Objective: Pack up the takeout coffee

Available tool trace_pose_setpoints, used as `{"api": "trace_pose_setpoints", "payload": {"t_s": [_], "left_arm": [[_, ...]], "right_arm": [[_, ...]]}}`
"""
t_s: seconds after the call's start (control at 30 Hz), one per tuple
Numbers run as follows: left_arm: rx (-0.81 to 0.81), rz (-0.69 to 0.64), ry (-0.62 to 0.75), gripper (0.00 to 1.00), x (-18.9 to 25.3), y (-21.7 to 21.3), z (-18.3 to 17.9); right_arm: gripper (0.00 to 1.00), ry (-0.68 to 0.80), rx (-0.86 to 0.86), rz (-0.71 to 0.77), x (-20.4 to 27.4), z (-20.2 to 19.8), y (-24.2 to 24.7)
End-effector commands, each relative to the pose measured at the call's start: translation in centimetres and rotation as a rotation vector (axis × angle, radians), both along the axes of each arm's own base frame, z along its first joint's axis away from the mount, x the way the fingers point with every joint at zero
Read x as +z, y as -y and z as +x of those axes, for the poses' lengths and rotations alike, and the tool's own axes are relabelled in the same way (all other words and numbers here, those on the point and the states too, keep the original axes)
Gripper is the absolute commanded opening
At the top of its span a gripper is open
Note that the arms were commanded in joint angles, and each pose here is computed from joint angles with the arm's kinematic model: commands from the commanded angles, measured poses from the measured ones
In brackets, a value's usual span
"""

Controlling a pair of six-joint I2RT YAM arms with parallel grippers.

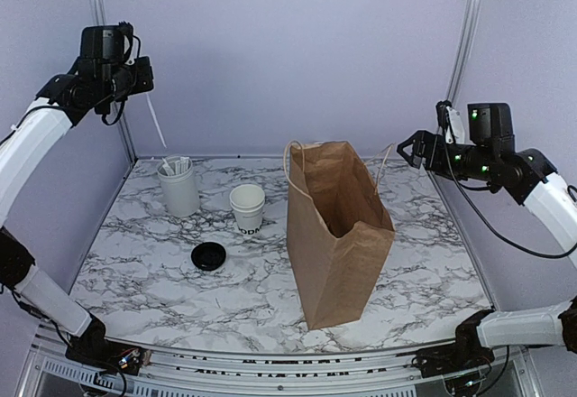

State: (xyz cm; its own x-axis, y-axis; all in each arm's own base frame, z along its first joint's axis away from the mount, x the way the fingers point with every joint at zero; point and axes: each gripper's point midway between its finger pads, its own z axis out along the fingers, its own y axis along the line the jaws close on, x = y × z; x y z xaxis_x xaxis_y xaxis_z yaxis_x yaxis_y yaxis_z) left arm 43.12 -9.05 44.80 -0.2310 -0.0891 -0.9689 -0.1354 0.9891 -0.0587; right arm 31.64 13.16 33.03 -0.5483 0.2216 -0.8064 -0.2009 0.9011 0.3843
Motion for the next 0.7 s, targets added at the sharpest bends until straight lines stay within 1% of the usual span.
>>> {"api": "trace_pose_setpoints", "payload": {"t_s": [0.0, 0.13, 0.3, 0.47, 0.67], "left_arm": [[-0.107, -0.113, 0.169, 0.03, 6.2, 1.2, -2.9], [-0.265, -0.226, 0.229, 0.04, 8.5, 3.8, -4.7], [-0.489, -0.35, 0.271, 0.04, 10.4, 8.8, -7.2], [-0.667, -0.414, 0.294, 0.04, 11.9, 13.8, -9.9], [-0.867, -0.416, 0.313, 0.05, 13.3, 19.3, -14.0]], "right_arm": [[0.92, 0.043, -0.015, 0.02, 2.1, 0.1, 0.4], [0.92, 0.045, -0.015, 0.021, 2.1, 0.2, 0.3], [0.92, 0.048, -0.013, 0.026, 2.1, 0.2, 0.3], [0.92, 0.047, -0.011, 0.026, 1.9, 0.1, 0.3], [0.92, 0.048, -0.016, 0.023, 2.0, -0.1, 0.5]]}}
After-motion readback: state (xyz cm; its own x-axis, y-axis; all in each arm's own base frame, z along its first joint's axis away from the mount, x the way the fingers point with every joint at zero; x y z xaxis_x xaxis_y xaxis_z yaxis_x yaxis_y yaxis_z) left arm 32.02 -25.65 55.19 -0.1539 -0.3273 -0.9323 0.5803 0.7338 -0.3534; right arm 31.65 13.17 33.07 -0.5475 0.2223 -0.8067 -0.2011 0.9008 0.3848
